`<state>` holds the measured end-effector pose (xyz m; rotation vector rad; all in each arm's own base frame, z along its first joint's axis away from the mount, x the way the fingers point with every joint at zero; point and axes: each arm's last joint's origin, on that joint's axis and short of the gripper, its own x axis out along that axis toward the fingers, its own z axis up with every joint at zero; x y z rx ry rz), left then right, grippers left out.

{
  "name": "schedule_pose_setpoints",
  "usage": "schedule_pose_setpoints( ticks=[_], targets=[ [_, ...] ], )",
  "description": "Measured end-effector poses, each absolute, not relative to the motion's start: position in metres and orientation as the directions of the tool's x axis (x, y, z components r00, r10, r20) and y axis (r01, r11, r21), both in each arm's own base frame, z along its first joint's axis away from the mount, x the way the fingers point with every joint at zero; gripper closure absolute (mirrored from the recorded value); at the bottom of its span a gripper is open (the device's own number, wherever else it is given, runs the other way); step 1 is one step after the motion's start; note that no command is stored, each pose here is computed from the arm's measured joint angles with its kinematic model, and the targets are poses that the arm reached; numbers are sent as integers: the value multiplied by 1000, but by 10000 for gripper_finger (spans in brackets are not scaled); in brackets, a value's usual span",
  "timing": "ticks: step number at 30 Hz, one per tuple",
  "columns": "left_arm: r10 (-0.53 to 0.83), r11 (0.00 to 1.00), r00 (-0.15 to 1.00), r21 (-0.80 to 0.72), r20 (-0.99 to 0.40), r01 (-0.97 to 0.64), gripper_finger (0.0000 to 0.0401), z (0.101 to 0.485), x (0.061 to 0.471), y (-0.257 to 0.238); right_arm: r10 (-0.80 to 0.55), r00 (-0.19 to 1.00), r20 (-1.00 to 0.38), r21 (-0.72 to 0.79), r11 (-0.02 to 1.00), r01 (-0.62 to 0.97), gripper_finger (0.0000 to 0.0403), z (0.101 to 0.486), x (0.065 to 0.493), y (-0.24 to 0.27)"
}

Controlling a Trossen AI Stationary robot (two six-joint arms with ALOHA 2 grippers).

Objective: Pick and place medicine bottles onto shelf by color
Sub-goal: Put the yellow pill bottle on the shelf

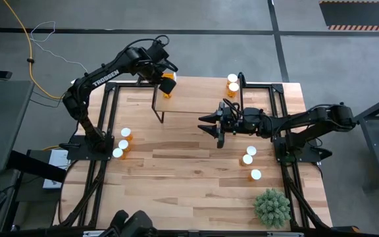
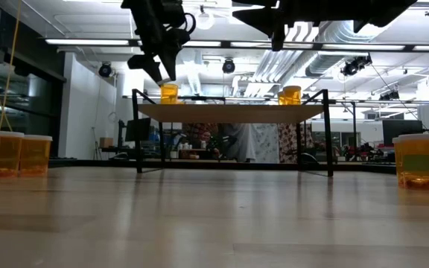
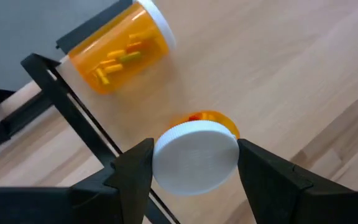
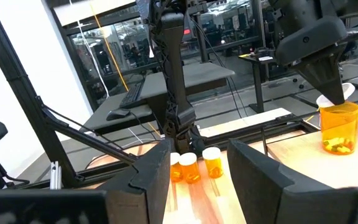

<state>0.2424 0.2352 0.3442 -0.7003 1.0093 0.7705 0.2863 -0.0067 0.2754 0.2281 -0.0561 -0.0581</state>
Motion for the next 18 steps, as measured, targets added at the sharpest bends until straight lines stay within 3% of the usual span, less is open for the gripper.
schedule_pose_setpoints(
  ticks=[18],
  targets=[
    [303, 600, 350, -107, -886, -793, 195, 347, 250, 236, -64, 997, 49, 227, 973, 51, 251, 275, 286, -7]
  ],
)
